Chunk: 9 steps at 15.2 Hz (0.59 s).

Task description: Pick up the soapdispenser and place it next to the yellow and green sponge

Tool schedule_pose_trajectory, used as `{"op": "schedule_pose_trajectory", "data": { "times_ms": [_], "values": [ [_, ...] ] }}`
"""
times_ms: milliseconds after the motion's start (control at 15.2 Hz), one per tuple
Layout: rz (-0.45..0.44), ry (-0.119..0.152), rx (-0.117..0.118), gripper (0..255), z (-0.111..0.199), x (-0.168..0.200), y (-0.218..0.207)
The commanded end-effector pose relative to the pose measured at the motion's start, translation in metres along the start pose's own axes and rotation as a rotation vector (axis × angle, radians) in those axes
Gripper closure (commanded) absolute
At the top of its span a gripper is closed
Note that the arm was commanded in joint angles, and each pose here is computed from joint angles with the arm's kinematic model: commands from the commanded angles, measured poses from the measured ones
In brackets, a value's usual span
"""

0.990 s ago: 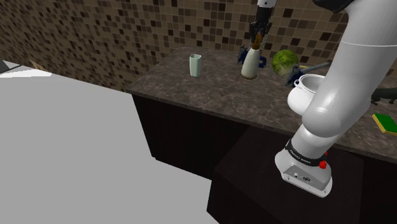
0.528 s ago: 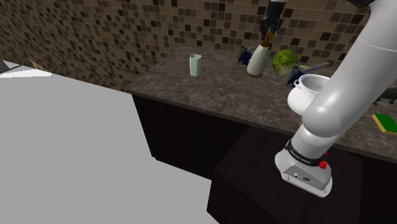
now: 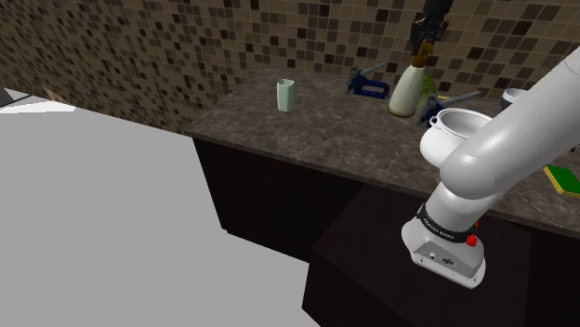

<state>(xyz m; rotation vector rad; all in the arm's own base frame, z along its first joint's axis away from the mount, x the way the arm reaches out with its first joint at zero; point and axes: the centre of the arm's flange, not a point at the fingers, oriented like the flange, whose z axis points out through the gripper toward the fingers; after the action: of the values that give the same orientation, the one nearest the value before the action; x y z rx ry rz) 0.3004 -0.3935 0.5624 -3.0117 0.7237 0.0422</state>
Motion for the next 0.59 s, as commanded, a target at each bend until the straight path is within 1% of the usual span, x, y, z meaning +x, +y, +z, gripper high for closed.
{"op": "schedule_pose_trajectory", "data": {
  "times_ms": [0, 528],
  "values": [
    [-0.001, 0.0, 0.0, 255, -0.008, -0.021, 0.009],
    [-0.001, 0.0, 0.0, 255, -0.037, -0.114, 0.049]
  ]
}}
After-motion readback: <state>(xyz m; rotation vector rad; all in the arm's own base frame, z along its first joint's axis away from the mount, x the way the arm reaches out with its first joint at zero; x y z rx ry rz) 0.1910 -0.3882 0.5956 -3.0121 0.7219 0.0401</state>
